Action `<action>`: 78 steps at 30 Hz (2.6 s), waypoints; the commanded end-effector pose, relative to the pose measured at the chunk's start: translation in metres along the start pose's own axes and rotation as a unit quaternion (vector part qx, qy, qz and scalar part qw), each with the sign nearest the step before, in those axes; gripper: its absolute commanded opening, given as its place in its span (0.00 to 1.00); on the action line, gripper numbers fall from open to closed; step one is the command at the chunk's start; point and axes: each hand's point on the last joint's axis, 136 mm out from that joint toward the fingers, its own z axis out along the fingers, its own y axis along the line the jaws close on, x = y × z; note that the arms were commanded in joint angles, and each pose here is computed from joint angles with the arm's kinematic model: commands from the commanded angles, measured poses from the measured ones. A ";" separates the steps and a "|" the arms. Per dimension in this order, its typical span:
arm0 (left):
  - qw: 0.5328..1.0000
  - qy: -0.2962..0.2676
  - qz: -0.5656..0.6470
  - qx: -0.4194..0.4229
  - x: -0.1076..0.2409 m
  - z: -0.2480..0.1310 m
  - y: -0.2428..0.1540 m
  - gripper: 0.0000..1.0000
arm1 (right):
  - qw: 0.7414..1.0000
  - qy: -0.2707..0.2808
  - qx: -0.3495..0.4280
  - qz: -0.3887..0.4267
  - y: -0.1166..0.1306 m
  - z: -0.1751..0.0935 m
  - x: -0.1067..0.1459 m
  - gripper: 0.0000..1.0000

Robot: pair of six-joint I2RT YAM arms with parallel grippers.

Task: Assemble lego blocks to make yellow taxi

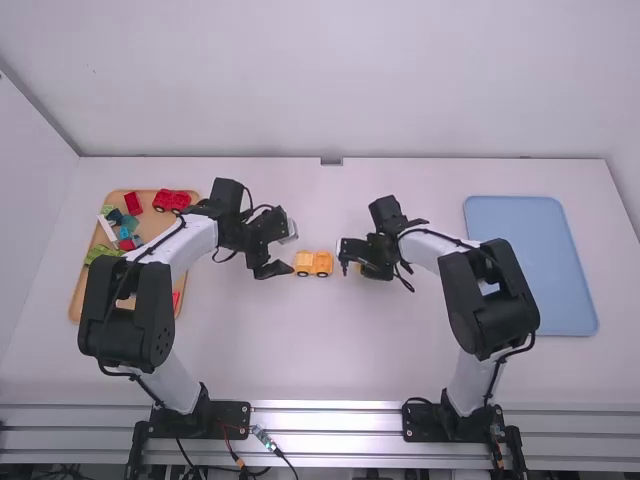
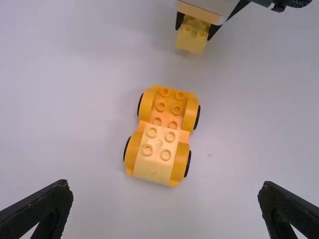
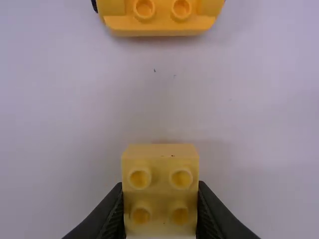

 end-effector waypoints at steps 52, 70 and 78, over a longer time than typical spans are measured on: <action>0.988 -0.122 0.085 0.039 -0.008 0.036 0.009 0.99 | 0.975 -0.219 0.015 0.042 0.010 -0.051 -0.026 0.99; 0.984 -0.142 0.100 0.047 0.001 0.047 0.000 0.99 | 0.961 -0.261 0.038 0.078 0.000 -0.035 0.004 0.99; 0.985 -0.141 0.087 0.046 0.000 0.048 0.002 0.99 | 0.964 -0.255 -0.003 0.072 -0.004 -0.021 0.003 0.99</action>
